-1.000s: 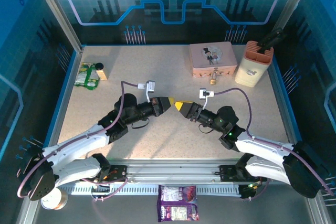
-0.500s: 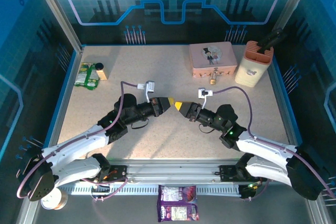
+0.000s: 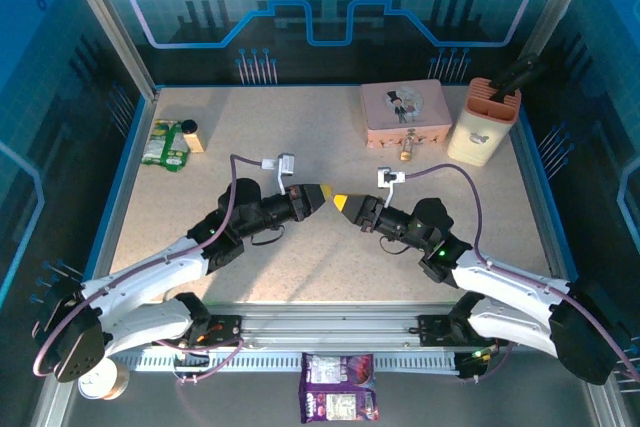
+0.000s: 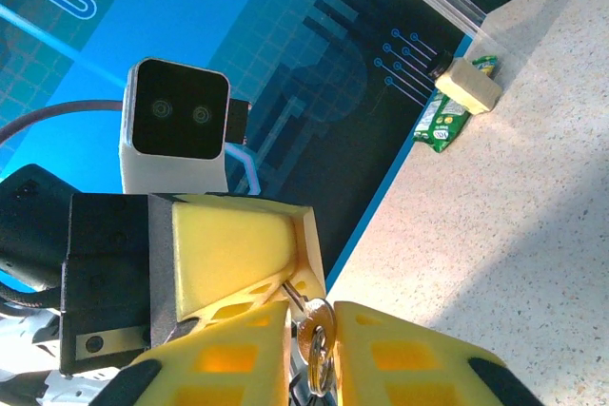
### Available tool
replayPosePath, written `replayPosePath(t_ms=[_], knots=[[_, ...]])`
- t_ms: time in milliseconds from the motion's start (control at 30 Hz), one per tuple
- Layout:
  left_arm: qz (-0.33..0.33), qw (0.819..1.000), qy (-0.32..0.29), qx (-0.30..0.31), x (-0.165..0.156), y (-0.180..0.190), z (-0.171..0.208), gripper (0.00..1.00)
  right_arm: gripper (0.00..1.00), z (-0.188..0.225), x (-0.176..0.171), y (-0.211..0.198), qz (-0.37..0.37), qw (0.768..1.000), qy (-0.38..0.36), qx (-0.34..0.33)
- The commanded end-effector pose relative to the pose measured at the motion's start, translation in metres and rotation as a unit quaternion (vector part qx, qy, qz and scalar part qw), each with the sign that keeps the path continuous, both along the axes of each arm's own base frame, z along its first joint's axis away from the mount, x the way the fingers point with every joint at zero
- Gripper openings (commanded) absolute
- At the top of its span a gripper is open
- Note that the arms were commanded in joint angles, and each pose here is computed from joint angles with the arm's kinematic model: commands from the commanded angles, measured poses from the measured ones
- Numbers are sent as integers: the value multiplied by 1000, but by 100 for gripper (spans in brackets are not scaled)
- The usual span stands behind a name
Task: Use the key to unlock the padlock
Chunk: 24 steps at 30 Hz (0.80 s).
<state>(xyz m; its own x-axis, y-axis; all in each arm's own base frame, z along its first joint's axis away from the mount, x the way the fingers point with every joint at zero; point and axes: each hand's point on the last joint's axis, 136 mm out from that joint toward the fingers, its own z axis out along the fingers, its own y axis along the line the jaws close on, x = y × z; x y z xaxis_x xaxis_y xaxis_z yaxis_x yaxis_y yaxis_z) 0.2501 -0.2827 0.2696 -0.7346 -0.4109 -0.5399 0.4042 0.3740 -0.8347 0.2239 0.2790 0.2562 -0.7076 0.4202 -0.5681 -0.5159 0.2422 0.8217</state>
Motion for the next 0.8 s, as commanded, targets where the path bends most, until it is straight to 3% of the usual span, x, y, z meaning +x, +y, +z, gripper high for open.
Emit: replayPosePath(t_ms=[0,433,533,667,767], knots=[[5,1000,-19,-20,3,-1,21,0,17,24,-4,2,12,999,-24,18],[22,999,-33,-12,4,6,18,0,6,23,-5,0,8,1000,-20,17],[27,999,-31,-7,5,7,14,4,2,23,-4,-2,2,1000,-21,9],[30,999,-35,12,6,9,10,30,0,18,-1,-10,-17,1000,-12,-23],[53,996,-43,54,8,21,10,50,0,-1,9,-34,-77,990,25,-114]])
